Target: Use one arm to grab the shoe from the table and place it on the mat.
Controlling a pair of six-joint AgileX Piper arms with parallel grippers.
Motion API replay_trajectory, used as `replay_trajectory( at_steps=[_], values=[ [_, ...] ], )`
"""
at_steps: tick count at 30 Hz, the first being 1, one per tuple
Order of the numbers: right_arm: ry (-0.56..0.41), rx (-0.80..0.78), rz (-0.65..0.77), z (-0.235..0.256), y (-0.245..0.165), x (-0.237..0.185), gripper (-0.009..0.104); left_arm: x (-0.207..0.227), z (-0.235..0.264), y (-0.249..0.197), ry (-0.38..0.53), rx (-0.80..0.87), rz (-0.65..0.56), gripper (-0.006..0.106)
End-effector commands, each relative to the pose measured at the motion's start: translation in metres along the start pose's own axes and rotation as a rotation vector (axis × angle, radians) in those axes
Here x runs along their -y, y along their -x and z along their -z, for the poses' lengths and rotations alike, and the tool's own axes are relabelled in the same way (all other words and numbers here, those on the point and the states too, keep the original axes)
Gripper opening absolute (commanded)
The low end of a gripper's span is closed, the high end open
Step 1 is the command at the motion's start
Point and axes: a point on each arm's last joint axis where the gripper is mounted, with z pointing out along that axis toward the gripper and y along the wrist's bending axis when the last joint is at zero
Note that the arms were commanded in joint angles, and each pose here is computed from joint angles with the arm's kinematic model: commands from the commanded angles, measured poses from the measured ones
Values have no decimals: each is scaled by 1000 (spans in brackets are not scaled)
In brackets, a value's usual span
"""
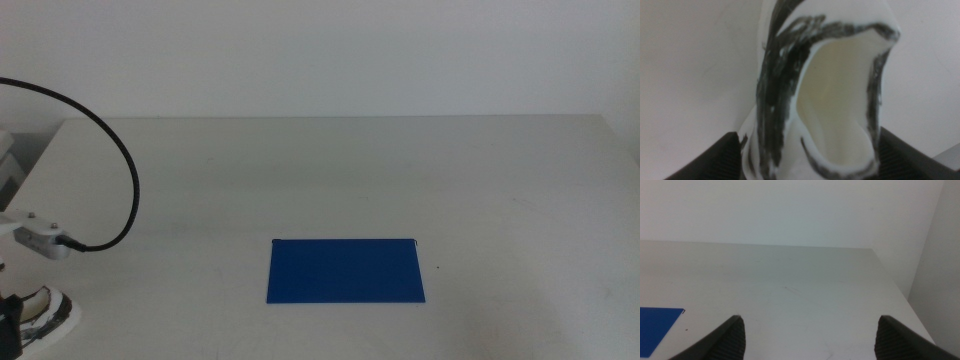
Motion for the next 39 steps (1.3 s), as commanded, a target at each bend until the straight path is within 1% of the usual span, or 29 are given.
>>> replay_trajectory(
  at_steps=[1, 8, 14, 15, 16, 22, 31, 36, 39],
  values=[
    [-12, 110, 21, 3, 11, 1, 66, 2, 12, -1, 21, 20, 3, 81],
    [-12, 110, 21, 3, 11, 1, 66, -2, 3, 2, 3, 6, 3, 59],
    [-12, 110, 21, 3, 11, 1, 66, -5, 2, 4, 23, 22, 8, 39],
    [-12, 110, 21, 3, 11, 1, 66, -5, 2, 4, 25, 23, 20, 32],
    [-12, 110, 21, 3, 11, 1, 66, -5, 2, 4, 23, 22, 27, 30],
    [-12, 110, 21, 3, 11, 1, 66, -1, 6, 0, 9, -4, 22, 29],
    [-12, 110, 21, 3, 11, 1, 66, 16, 41, -10, 111, 74, 7, 29],
    [-12, 110, 21, 3, 11, 1, 66, 32, 49, 2, 155, 62, -58, 29],
    [-12, 110, 21, 3, 11, 1, 66, 41, 48, 11, 159, 59, -90, 29]
  ],
)
